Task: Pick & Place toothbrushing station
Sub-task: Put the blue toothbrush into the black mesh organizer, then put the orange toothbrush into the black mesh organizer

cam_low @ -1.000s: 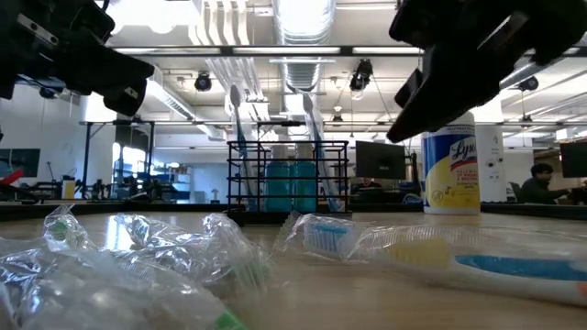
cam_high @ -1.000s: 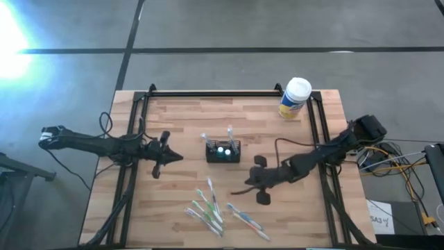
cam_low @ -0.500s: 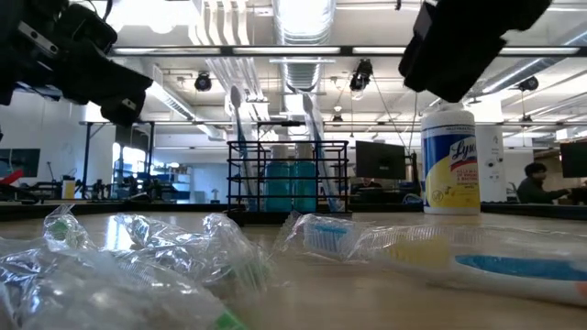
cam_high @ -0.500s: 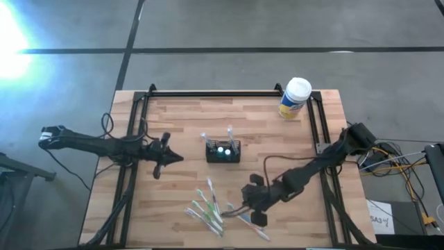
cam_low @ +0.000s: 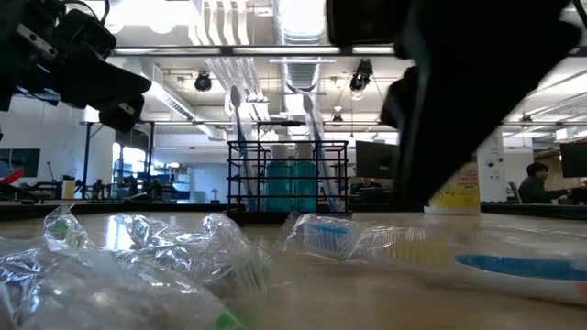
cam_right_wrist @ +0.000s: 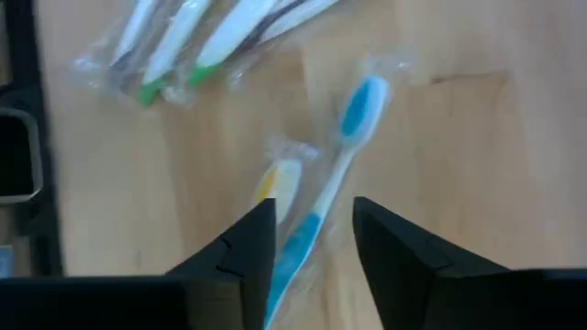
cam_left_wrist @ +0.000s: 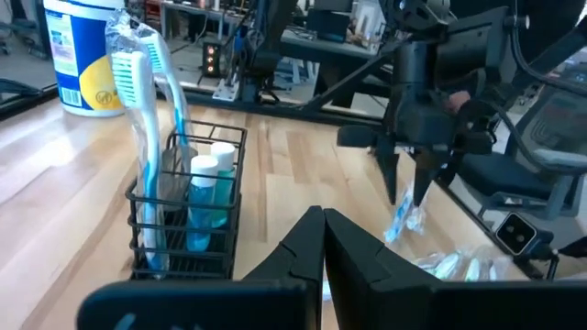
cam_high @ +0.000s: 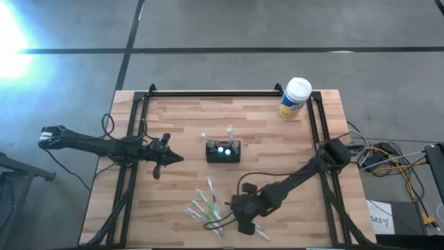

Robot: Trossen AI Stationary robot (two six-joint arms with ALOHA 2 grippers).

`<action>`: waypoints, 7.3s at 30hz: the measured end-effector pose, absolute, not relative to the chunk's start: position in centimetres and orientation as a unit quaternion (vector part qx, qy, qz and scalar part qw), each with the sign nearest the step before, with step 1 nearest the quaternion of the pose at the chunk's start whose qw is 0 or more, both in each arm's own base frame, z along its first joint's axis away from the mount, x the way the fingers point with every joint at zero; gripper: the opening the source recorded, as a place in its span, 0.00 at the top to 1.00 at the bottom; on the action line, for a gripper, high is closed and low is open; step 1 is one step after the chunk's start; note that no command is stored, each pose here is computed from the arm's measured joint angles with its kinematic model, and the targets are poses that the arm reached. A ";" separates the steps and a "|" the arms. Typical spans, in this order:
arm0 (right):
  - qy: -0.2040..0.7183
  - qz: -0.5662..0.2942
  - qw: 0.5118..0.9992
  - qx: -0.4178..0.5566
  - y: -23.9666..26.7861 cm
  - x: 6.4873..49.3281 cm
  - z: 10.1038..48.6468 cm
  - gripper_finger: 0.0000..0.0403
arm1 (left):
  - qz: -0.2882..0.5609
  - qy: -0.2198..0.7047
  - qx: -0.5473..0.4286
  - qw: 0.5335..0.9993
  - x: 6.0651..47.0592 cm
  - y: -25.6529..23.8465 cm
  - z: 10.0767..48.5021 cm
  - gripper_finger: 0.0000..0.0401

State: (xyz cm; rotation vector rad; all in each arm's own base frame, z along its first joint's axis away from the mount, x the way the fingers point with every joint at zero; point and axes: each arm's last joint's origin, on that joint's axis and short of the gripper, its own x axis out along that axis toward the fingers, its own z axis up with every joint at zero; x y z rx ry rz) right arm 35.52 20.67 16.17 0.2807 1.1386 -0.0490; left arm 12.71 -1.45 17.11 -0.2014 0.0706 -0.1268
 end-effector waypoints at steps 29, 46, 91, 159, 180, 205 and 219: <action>0.561 -0.073 0.816 0.123 18.9 34.4 12.8 0.66 | -0.065 0.035 -0.130 0.989 12.7 -1.5 17.2 0.97; 0.592 -0.091 0.799 0.048 17.8 33.6 13.2 0.93 | -0.065 0.035 -0.130 0.989 12.7 -1.5 17.2 0.97; 0.055 -0.064 0.992 -0.095 10.5 37.0 30.1 0.98 | -0.143 -0.030 -0.015 0.989 22.5 -5.4 26.5 0.51; 0.072 0.008 0.997 0.029 10.0 27.6 19.9 0.89 | 0.069 0.066 0.015 0.995 22.2 -1.8 22.4 0.94; 0.069 0.061 0.996 0.003 12.9 26.3 18.6 0.93 | 0.116 0.108 -0.033 0.987 25.8 -0.8 17.2 0.94; 0.070 0.061 0.996 0.002 12.9 26.3 18.5 0.93 | -0.004 0.065 -0.047 0.997 23.3 -1.3 21.6 0.39; 0.067 0.060 0.996 0.022 12.9 26.3 18.7 0.93 | -0.069 0.048 0.018 0.996 12.5 -1.2 26.4 0.91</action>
